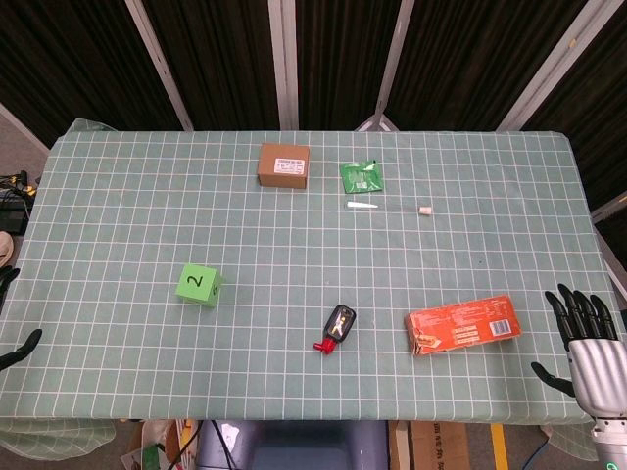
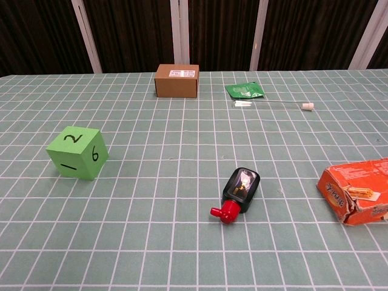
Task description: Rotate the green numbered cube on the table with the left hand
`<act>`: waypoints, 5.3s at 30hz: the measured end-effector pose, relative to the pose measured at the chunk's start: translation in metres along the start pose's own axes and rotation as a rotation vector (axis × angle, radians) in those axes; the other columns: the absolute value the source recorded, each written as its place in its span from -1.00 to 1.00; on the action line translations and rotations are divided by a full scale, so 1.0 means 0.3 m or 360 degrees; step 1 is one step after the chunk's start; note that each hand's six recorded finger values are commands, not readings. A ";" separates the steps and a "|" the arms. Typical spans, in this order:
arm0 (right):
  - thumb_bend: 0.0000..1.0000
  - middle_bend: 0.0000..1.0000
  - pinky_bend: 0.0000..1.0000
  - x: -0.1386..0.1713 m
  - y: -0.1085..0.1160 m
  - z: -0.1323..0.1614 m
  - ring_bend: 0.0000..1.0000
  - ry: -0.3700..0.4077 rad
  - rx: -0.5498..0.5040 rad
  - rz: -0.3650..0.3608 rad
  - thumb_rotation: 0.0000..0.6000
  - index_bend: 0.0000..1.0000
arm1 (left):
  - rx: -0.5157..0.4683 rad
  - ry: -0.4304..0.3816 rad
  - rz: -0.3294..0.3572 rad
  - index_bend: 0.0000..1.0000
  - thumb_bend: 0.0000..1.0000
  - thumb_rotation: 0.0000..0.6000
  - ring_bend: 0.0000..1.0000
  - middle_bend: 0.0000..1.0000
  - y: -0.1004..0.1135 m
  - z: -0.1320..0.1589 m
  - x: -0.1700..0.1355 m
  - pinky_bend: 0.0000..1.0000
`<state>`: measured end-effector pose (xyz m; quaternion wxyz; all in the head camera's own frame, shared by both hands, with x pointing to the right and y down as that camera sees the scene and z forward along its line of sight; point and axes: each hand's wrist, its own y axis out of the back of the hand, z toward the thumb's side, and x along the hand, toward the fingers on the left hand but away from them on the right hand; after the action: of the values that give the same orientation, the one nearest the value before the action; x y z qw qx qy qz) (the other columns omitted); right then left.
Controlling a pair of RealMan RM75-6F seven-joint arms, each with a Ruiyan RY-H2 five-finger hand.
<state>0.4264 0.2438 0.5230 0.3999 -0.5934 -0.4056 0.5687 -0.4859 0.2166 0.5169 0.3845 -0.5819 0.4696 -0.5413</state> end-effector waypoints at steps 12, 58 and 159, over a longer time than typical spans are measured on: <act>-0.91 -1.00 -1.00 0.003 -0.002 0.003 -1.00 -0.0002 0.0007 0.0000 1.00 -0.87 | -0.0021 -0.0006 -0.0003 -0.77 -0.36 1.00 -1.00 -0.82 0.004 0.006 -0.006 -1.00; -0.91 -1.00 -1.00 -0.014 -0.046 -0.004 -1.00 -0.0052 0.0045 0.0099 1.00 -0.87 | 0.0198 0.0035 -0.0990 -0.67 0.63 1.00 0.15 0.61 -0.210 0.136 0.349 0.00; -0.91 -1.00 -1.00 -0.032 0.000 -0.066 -1.00 -0.0156 -0.0028 0.0041 1.00 -0.87 | 0.0089 -0.0513 -0.0954 -0.57 0.59 1.00 0.15 0.63 -0.563 1.002 0.297 0.00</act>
<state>0.4460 0.2344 0.5270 0.3670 -0.5735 -0.4219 0.5987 -0.1683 0.1570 0.6666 0.2935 -0.7613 0.1959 -0.5439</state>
